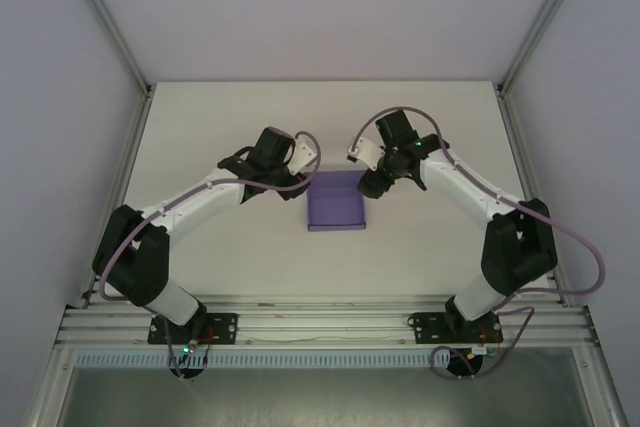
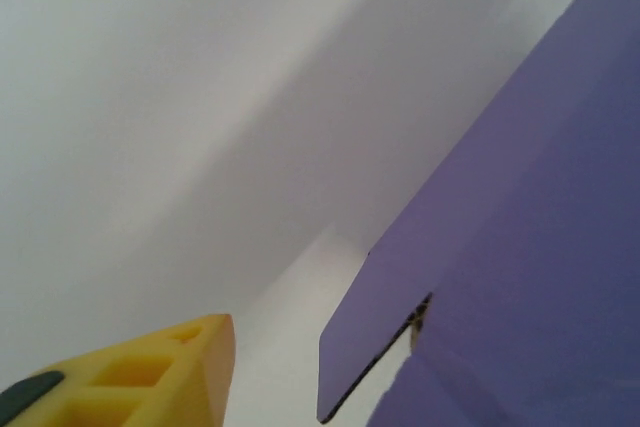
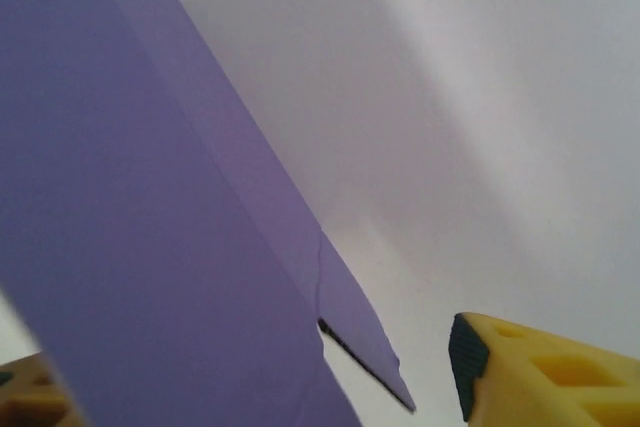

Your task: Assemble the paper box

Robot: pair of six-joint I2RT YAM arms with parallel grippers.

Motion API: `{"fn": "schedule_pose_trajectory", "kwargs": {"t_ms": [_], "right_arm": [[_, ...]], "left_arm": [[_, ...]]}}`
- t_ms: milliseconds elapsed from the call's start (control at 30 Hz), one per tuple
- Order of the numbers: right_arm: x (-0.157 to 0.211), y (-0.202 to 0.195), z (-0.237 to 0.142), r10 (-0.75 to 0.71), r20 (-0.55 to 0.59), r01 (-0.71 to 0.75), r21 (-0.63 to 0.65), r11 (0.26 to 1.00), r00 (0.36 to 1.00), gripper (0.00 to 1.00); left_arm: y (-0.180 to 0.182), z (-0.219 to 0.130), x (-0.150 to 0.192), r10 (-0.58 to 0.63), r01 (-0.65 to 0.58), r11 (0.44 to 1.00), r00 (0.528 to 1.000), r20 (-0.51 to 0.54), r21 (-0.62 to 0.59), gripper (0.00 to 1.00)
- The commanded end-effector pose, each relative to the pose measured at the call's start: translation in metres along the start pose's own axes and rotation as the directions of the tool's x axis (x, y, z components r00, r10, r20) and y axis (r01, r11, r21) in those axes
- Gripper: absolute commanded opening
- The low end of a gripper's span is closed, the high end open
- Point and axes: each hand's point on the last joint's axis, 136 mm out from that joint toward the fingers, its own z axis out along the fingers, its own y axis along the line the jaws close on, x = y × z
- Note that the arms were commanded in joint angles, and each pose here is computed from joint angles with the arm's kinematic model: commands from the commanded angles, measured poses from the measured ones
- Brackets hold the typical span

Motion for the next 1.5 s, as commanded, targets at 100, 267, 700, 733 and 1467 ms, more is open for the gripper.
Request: {"fn": "schedule_pose_trajectory", "kwargs": {"t_ms": [100, 267, 700, 733, 1467], "right_arm": [[0.007, -0.003, 0.006, 0.000, -0.038, 0.000, -0.002, 1.000, 0.999, 0.43], [0.005, -0.007, 0.009, 0.013, -0.028, -0.013, 0.015, 1.000, 1.000, 0.31], [-0.005, -0.019, -0.006, 0.171, 0.020, -0.172, 0.086, 0.981, 0.985, 0.02], [-0.009, -0.021, -0.009, 0.214, 0.043, -0.217, 0.089, 0.972, 0.976, 0.01], [-0.043, -0.009, 0.009, 0.816, 0.285, -0.855, 0.025, 0.518, 0.503, 0.00]], "left_arm": [[0.000, 0.002, -0.006, 0.026, -0.025, 0.999, 0.999, -0.023, 0.023, 0.30], [-0.003, 0.005, -0.006, 0.025, -0.024, 0.999, 0.999, -0.032, 0.037, 0.11], [0.001, -0.010, -0.029, -0.117, 0.120, 0.992, 0.990, 0.073, -0.039, 0.00], [0.000, -0.011, -0.032, -0.143, 0.148, 0.988, 0.985, 0.095, -0.043, 0.00], [-0.005, 0.022, -0.058, -0.655, 0.685, 0.719, 0.724, 0.217, -0.114, 0.00]]}}
